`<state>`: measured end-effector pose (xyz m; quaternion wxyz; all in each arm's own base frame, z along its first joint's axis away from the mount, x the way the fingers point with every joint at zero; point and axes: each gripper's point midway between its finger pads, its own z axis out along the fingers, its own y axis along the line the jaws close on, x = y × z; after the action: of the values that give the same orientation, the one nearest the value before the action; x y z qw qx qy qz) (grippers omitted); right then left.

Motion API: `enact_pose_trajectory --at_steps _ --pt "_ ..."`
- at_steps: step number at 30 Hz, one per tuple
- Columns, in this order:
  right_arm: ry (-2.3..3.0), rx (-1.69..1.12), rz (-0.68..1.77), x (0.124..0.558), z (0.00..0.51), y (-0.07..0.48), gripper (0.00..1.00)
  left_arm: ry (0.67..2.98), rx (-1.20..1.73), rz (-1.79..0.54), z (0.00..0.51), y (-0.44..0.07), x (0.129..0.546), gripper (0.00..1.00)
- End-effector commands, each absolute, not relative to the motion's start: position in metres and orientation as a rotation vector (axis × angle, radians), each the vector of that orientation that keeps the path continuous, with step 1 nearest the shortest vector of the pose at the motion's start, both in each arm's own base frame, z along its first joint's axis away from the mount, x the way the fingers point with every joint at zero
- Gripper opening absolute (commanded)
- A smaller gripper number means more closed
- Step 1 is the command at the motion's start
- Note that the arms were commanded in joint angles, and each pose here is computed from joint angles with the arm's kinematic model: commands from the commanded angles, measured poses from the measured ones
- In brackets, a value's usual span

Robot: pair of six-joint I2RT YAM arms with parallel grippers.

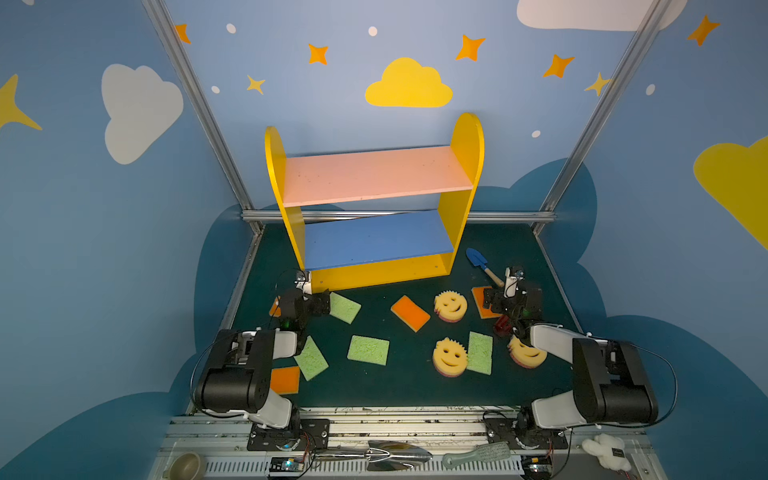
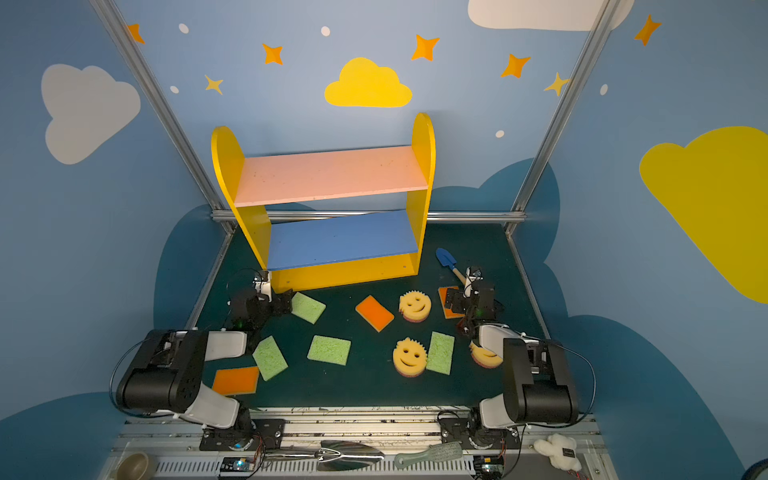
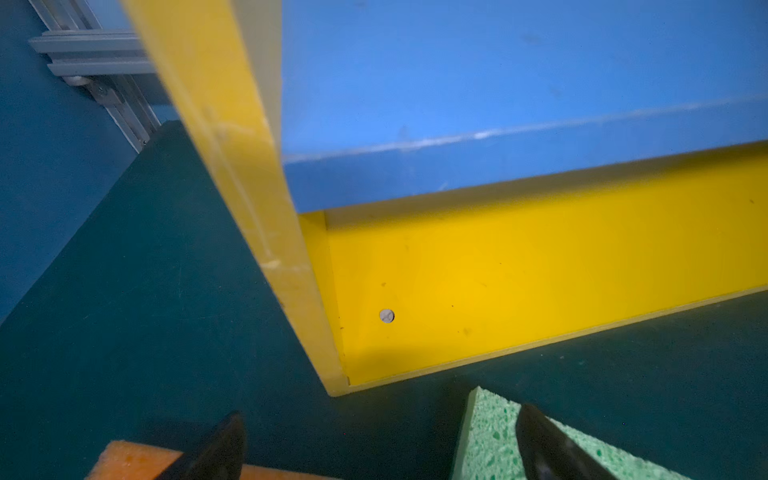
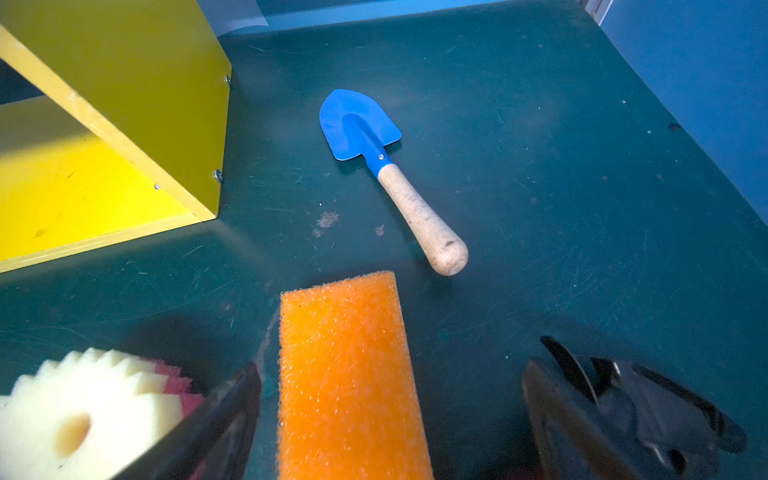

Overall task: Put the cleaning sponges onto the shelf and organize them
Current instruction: 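Move both grippers forward over the scattered sponges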

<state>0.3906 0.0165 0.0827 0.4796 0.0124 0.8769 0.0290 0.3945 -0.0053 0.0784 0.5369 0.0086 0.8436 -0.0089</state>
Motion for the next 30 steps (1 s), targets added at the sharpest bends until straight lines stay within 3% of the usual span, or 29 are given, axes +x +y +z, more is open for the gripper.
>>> enact_pose_trajectory --at_steps 1,30 --pt "2.137 0.028 0.075 0.3931 0.0853 0.0157 0.97 1.993 0.023 -0.020 0.0829 -0.0053 0.3942 1.00" --pt "2.140 0.034 0.091 0.3930 0.0847 0.0147 0.97 2.004 0.011 -0.087 0.0818 -0.0028 0.3950 1.00"
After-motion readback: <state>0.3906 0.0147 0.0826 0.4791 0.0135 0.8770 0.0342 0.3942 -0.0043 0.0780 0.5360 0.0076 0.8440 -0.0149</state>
